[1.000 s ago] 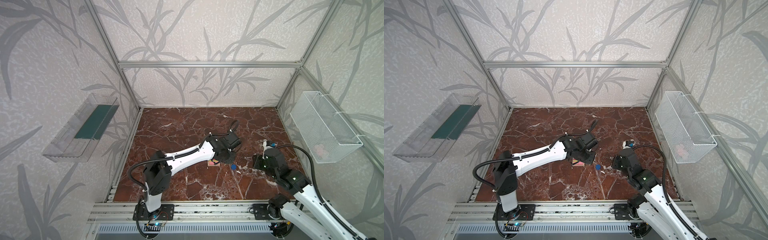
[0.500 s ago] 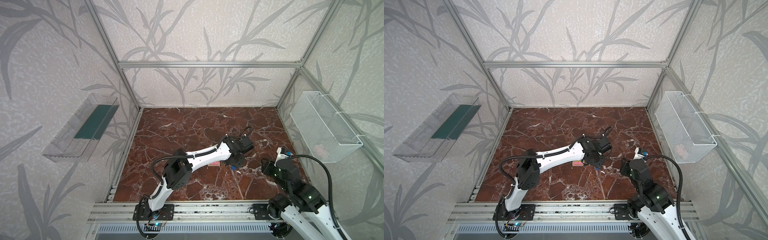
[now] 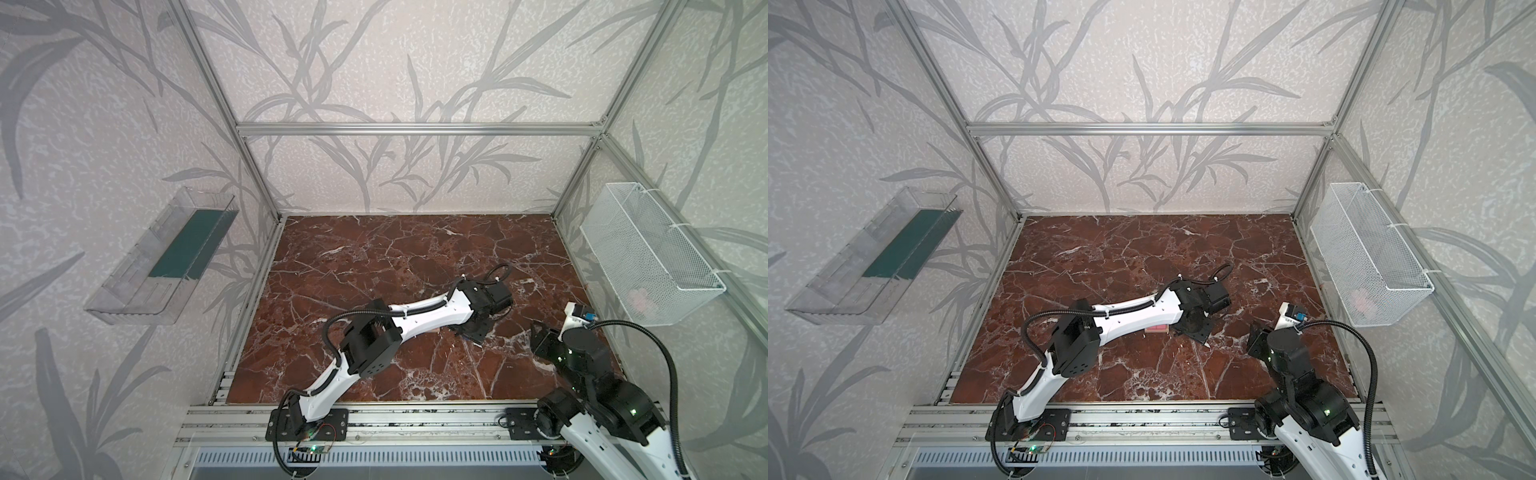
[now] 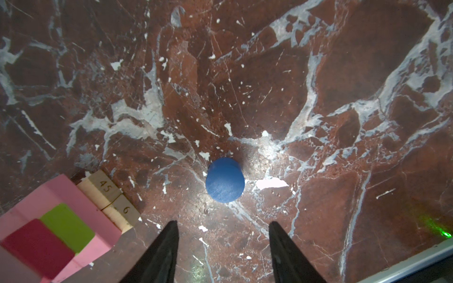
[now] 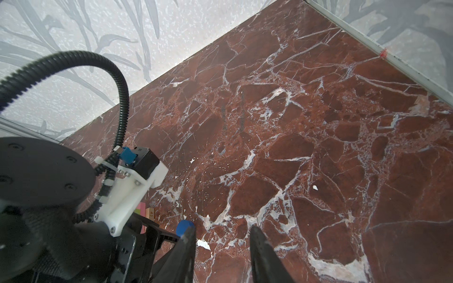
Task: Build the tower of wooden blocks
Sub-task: 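Move the left gripper over the blue cylinder while the right arm draws back, then lower the left gripper and close it on the blue cylinder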
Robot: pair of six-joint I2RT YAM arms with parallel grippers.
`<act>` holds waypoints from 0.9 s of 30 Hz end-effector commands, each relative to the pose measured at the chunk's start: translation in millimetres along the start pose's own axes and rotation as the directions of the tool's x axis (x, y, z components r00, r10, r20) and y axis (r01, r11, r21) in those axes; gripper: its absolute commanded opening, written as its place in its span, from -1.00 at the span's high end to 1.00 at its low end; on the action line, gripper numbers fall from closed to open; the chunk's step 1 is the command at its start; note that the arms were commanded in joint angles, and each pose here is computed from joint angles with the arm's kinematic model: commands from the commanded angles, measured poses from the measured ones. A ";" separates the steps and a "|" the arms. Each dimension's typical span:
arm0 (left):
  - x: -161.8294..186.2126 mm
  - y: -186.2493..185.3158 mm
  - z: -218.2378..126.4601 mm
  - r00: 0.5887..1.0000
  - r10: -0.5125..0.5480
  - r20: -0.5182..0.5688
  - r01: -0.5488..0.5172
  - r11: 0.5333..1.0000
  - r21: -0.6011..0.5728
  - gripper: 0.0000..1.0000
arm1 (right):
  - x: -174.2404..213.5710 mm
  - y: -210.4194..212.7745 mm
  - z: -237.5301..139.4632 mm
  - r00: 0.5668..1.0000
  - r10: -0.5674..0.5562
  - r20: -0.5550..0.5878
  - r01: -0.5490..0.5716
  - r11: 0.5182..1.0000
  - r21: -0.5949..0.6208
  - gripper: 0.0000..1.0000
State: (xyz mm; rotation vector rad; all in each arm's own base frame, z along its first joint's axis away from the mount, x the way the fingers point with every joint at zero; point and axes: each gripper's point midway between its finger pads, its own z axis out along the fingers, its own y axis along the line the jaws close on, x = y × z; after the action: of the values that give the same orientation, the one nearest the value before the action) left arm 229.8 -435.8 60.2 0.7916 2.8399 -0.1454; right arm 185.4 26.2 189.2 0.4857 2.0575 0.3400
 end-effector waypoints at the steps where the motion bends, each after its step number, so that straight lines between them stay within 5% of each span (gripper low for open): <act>1: 1.5 2.9 5.6 1.000 0.001 -0.016 -0.001 0.999 -0.040 -0.16 | -1.1 -5.8 -3.1 1.000 0.003 0.008 -0.003 1.000 0.022 0.23; 27: 0.2 0.1 29.8 0.999 -0.033 -0.036 0.031 0.999 -0.041 0.07 | -1.4 -3.4 -4.5 1.000 0.001 0.008 -0.001 1.000 0.006 0.23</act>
State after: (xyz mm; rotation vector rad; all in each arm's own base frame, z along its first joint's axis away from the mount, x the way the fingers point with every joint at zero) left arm 232.4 -435.6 30.1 0.7732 2.8775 -0.0698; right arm 183.3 25.2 187.6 0.4846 2.0639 0.3357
